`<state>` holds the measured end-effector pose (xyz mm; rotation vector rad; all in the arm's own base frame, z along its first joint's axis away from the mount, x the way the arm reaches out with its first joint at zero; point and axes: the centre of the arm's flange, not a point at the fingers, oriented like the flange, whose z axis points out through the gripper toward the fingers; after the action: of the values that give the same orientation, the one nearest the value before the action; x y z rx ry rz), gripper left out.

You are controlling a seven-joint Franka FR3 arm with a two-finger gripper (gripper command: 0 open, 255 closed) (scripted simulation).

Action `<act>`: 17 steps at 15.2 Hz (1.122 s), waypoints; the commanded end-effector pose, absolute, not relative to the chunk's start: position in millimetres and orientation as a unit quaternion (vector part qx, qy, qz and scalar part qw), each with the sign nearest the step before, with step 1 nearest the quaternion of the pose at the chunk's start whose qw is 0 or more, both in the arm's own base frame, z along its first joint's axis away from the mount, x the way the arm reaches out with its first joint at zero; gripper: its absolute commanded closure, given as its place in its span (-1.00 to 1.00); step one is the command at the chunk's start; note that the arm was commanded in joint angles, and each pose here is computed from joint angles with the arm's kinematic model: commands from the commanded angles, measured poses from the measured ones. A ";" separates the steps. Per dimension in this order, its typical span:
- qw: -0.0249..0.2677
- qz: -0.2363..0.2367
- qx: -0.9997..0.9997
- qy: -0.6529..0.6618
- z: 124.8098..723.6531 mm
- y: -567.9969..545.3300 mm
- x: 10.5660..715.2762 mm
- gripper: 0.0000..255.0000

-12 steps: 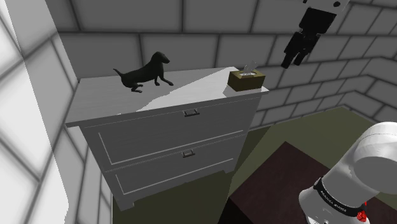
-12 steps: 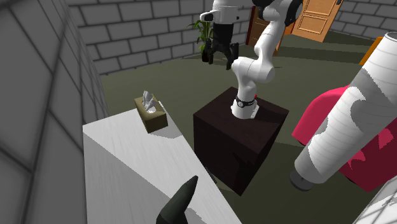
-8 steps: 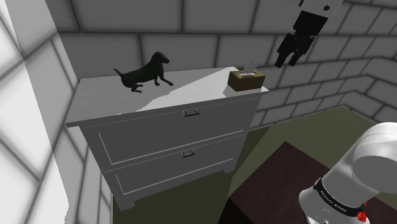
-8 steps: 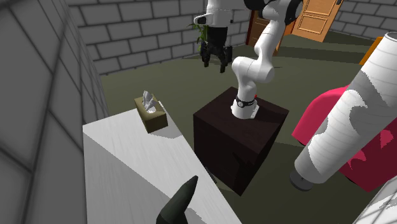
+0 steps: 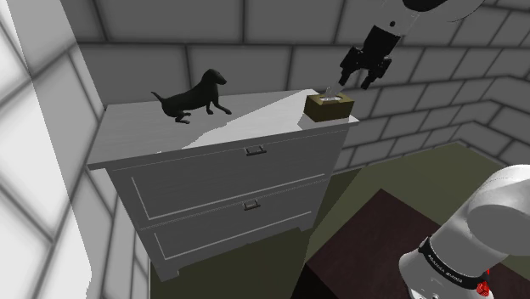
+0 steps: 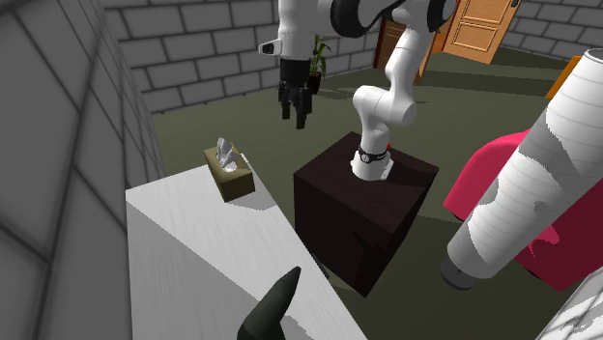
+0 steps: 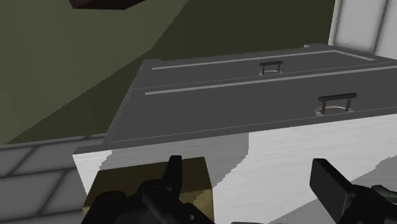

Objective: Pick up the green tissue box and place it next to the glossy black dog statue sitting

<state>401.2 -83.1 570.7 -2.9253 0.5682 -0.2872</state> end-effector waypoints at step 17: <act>0.132 -0.152 -0.890 0.409 492.6 -195.8 507.0 -1.00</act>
<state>504.0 -196.6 497.8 -2.5838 1.1856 -0.4416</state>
